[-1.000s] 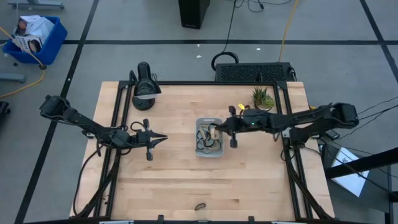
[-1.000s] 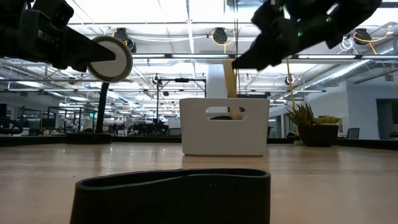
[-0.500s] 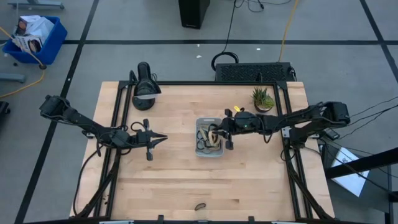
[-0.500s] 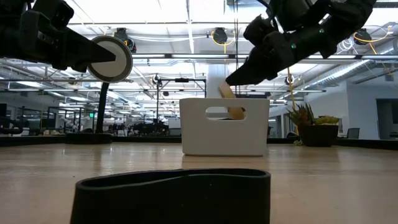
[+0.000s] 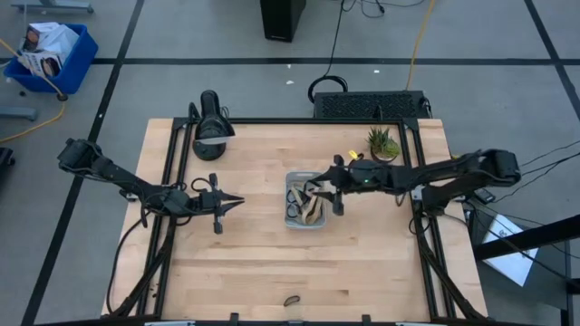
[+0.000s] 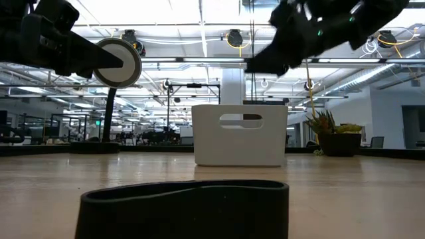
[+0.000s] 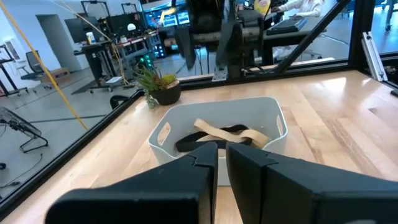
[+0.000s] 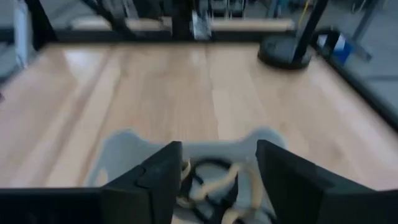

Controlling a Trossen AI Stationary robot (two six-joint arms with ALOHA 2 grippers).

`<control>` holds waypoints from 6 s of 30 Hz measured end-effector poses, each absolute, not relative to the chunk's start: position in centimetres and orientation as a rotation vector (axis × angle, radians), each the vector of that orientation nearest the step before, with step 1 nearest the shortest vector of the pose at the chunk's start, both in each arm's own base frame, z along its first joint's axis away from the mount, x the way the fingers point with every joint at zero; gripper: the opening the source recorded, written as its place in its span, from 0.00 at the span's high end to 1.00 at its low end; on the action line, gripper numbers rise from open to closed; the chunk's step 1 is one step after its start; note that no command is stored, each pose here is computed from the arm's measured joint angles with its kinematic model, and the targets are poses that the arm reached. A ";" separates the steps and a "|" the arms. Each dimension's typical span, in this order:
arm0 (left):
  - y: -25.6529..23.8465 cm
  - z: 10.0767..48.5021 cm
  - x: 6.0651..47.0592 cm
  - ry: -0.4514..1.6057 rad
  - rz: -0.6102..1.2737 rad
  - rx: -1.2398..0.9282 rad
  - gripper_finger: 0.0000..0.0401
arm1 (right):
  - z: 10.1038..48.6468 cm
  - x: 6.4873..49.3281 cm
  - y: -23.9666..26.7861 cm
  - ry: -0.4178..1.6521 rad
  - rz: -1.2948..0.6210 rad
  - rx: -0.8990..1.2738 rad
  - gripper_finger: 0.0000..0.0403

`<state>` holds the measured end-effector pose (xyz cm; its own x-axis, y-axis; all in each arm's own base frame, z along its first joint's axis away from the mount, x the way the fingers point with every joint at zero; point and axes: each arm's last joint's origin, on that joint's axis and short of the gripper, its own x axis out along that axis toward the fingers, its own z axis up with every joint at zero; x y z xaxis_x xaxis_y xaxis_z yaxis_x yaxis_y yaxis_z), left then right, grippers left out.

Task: Pick and place rubber bands into bin
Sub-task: Put the black rubber band into the gray container

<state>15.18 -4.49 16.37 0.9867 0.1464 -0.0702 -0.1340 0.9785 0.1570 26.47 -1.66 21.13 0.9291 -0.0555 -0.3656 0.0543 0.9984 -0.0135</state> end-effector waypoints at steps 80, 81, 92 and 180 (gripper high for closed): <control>-3.4 16.0 15.4 0.123 0.220 0.171 0.90 | 18.0 12.7 1.5 -0.117 0.067 -0.117 1.00; -3.3 16.1 15.4 0.116 0.224 0.154 0.90 | 18.1 12.7 1.5 -0.123 0.065 -0.116 1.00; -3.3 16.0 15.5 0.100 0.236 -0.019 0.90 | 18.2 12.6 1.5 -0.135 0.064 -0.095 0.99; -25.7 10.8 32.9 0.561 -0.396 -0.191 0.41 | 18.2 12.8 1.5 -0.129 0.075 0.029 0.99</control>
